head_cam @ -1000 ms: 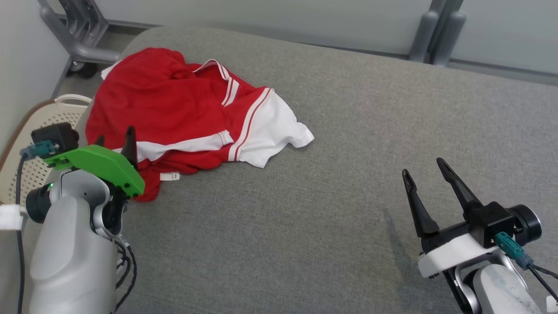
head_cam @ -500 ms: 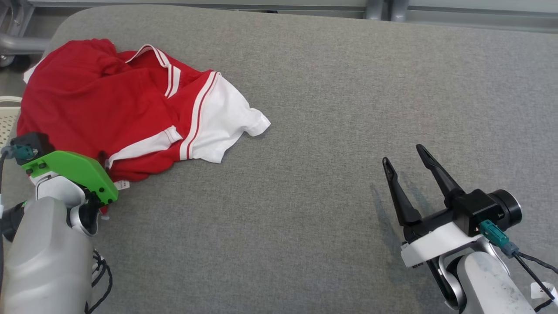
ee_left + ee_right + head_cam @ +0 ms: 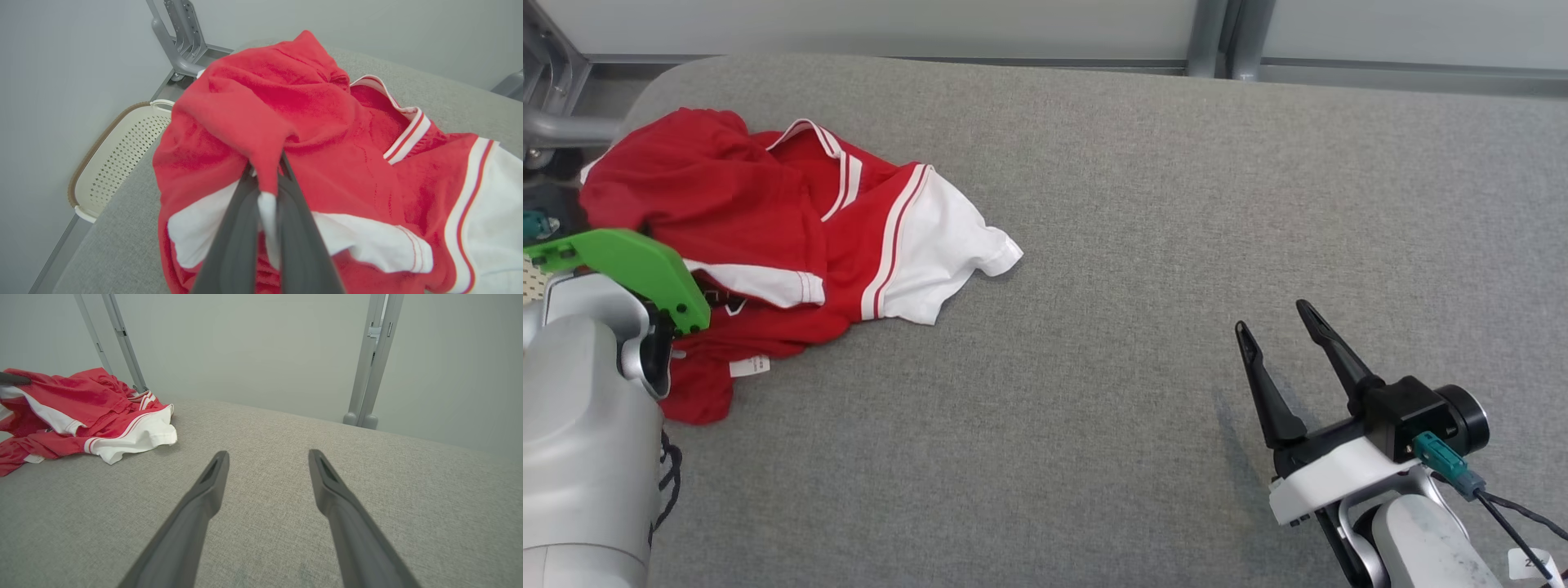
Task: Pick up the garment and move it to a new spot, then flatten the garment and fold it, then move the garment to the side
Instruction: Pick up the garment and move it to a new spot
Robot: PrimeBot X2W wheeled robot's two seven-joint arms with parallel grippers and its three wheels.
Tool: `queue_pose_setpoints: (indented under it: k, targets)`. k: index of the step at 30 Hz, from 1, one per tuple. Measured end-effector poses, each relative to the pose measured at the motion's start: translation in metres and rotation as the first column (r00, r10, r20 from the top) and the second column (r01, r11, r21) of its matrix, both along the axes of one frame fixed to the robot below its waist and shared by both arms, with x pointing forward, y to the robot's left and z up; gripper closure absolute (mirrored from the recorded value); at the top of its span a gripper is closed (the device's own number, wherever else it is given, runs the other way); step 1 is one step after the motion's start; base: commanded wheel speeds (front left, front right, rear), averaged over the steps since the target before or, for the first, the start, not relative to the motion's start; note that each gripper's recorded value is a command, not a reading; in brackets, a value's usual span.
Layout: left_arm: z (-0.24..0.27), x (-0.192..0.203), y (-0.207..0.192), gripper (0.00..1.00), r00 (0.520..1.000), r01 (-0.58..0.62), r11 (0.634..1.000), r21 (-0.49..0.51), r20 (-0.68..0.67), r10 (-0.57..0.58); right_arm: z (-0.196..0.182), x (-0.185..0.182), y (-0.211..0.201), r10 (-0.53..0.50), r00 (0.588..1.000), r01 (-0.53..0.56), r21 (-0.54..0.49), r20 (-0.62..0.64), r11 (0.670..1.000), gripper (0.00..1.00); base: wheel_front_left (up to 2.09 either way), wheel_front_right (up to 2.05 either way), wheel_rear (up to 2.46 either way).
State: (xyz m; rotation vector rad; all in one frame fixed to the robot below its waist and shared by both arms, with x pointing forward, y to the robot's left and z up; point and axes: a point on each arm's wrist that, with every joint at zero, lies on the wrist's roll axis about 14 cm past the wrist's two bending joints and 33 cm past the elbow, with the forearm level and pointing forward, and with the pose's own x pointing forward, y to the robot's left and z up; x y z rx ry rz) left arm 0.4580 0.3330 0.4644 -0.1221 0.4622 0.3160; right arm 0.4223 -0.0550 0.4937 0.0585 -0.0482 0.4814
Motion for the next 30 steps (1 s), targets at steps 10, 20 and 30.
queue_pose_setpoints:
  k: [10,20,30]
  targets:
    - [0.124,0.059,-0.084,1.00,0.913,0.266,0.957,0.118,0.287,-0.289,0.022,-0.015,-0.007,-0.039,0.998,0.038,0.034,0.040,0.999,0.00,0.00,0.00,0.00]
    - [0.183,0.067,-0.229,1.00,0.711,0.567,0.807,0.163,0.399,-0.580,0.030,-0.032,-0.042,-0.154,0.987,0.152,0.051,0.049,0.987,0.00,0.00,0.00,0.00]
    - [0.171,0.018,-0.380,1.00,0.460,0.840,0.526,0.135,0.337,-0.822,0.040,-0.053,-0.090,-0.306,0.950,0.302,0.073,0.064,0.951,0.00,0.00,0.00,0.00]
